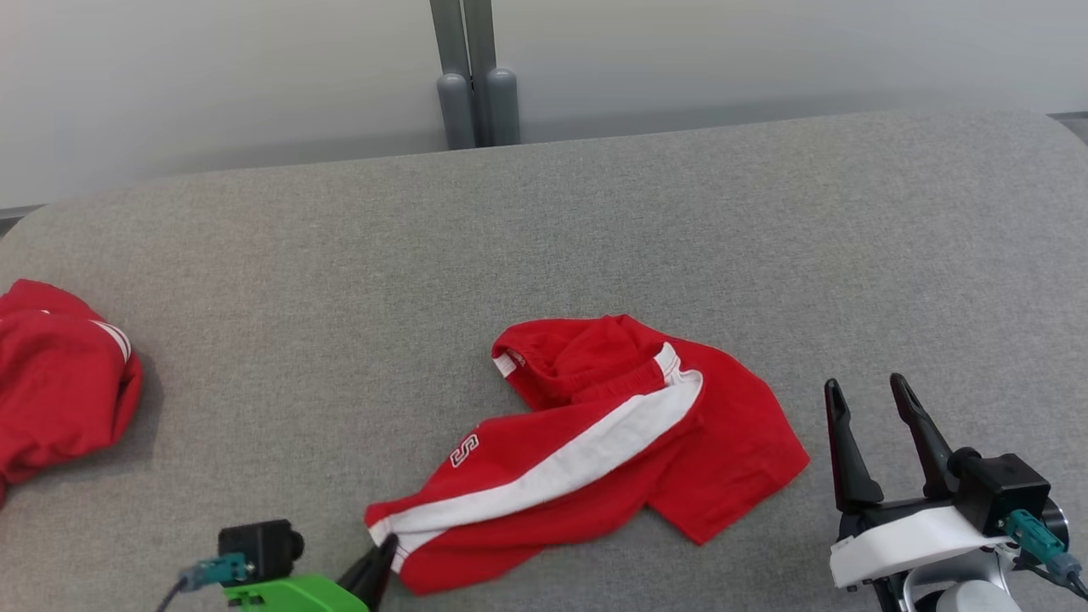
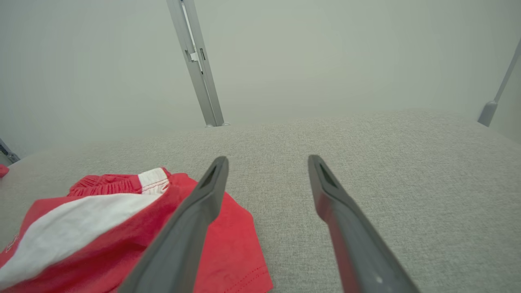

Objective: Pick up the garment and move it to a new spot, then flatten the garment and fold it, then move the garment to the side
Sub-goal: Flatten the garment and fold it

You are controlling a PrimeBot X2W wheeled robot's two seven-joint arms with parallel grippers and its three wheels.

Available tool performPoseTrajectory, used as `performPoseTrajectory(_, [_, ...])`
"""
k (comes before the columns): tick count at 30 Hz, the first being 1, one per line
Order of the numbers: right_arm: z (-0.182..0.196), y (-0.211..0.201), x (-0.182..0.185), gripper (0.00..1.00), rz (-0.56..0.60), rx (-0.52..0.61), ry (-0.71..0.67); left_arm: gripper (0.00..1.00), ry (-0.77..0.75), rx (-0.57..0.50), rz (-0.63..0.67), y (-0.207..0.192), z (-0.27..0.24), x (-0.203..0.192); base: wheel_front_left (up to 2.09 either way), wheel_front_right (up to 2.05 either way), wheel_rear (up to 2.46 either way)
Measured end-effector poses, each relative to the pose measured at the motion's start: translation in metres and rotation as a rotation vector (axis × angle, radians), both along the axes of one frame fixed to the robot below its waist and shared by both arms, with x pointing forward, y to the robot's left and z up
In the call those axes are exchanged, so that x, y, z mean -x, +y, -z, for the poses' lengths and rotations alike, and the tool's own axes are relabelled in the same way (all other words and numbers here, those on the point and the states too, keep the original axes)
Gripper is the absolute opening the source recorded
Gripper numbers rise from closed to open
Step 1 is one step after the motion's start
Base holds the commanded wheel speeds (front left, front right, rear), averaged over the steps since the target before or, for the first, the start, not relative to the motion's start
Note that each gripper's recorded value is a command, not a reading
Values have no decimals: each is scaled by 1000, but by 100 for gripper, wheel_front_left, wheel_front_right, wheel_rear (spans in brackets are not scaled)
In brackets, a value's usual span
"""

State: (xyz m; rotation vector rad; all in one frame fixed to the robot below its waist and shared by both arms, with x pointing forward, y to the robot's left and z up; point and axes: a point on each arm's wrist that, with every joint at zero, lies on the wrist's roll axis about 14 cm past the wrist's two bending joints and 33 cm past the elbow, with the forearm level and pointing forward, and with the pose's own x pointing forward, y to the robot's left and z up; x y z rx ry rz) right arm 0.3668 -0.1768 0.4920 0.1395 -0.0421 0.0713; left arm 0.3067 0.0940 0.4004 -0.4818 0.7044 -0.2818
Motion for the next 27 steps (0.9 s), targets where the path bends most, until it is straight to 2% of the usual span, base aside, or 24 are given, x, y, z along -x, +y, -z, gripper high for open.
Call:
performPoseTrajectory(6, [-1,1,1,100,1,-5,-3,0,-38,-85,-78,45,-8,-18,0,0,0])
performPoseTrajectory(10, [0,0,1,100,4,-6,2,0,-3,-119,-61,52,-1,-14,0,0,0])
performPoseTrajectory(11, [0,0,2,100,5,-6,2,15,2,-119,-55,51,0,-12,0,0,0])
performPoseTrajectory(12, [0,0,2,100,5,-7,2,49,9,-118,-43,48,1,-10,0,0,0])
performPoseTrajectory(13, [0,0,2,100,7,-7,1,100,11,-117,-40,47,2,-9,0,0,0])
performPoseTrajectory(16, [-3,-2,3,100,11,-6,-8,100,-9,-148,-82,56,2,-7,0,0,0])
performPoseTrajectory(20, [-12,-7,5,100,23,5,-36,100,-204,-227,-233,84,-27,-27,0,0,0])
performPoseTrajectory(22, [-19,-10,4,100,27,14,-58,100,-284,-223,-281,87,-41,-30,0,0,0])
performPoseTrajectory(27, [-39,-6,1,100,8,33,-121,100,-464,-308,-306,99,-62,-31,0,0,0])
